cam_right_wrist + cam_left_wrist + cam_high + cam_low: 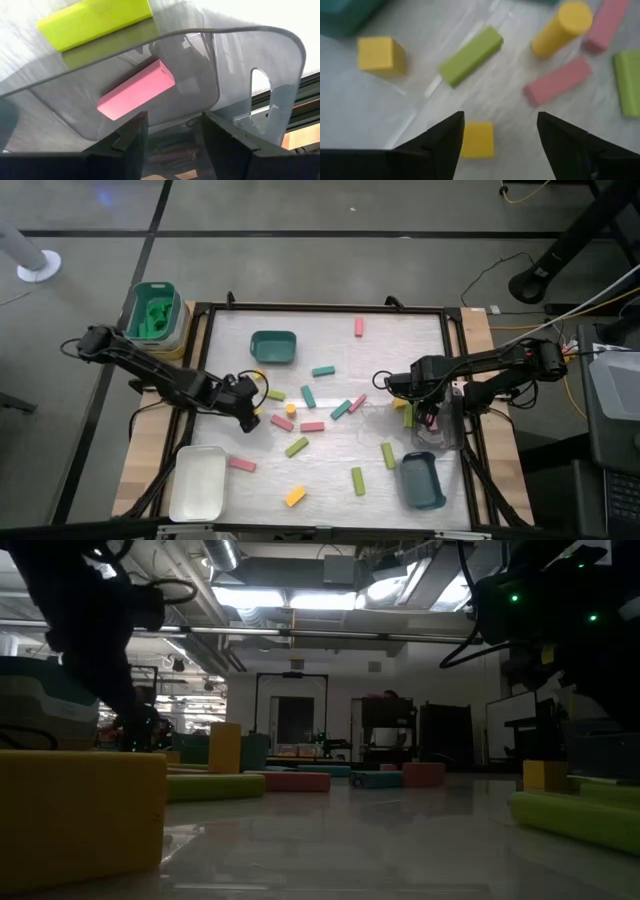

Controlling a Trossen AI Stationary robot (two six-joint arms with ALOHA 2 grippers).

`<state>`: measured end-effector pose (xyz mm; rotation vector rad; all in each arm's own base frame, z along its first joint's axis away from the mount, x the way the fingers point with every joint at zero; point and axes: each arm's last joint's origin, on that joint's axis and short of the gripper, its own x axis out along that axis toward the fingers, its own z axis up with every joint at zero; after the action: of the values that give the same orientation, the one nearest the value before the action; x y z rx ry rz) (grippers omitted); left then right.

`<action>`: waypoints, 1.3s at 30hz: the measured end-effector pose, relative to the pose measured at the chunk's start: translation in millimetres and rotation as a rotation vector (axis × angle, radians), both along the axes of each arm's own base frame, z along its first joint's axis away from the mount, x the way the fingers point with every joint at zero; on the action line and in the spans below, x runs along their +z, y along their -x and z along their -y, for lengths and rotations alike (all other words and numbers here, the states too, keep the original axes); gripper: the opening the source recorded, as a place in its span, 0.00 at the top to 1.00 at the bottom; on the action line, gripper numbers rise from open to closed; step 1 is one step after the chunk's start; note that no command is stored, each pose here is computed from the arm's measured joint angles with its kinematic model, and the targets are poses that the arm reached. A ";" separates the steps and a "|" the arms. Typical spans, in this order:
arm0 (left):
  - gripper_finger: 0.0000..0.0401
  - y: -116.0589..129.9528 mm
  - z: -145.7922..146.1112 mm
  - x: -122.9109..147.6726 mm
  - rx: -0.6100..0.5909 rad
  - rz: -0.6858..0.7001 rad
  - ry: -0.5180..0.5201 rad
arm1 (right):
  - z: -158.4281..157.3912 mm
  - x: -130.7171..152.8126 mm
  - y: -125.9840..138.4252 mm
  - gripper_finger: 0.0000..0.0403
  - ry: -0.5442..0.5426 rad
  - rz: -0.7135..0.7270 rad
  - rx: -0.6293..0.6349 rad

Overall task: Sort blocks
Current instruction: Put the yellow block into the green bin

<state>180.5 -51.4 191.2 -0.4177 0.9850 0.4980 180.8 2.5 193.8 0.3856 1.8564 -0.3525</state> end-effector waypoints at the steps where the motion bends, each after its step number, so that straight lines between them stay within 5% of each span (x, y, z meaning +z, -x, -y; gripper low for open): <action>1: 0.39 -0.7 0.6 -2.5 -0.005 -0.020 0.005 | 0.0 0.0 0.0 0.54 0.000 0.000 0.000; 24: 0.39 -1.2 1.6 -43.9 0.003 -0.259 -0.042 | 0.1 -0.8 -2.4 0.54 0.002 0.025 0.001; 35: 0.71 -7.8 3.9 -42.8 -0.105 -0.214 -0.062 | 1.0 -0.8 -2.4 0.54 0.026 0.028 0.039; 39: 0.71 -9.0 4.3 -42.5 -0.098 -0.199 -0.055 | 1.6 -0.7 -2.4 0.54 0.044 0.029 0.072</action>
<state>189.5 -55.8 148.7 -0.2727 1.1749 0.4831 183.2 0.9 193.1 0.2910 1.8261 -0.3364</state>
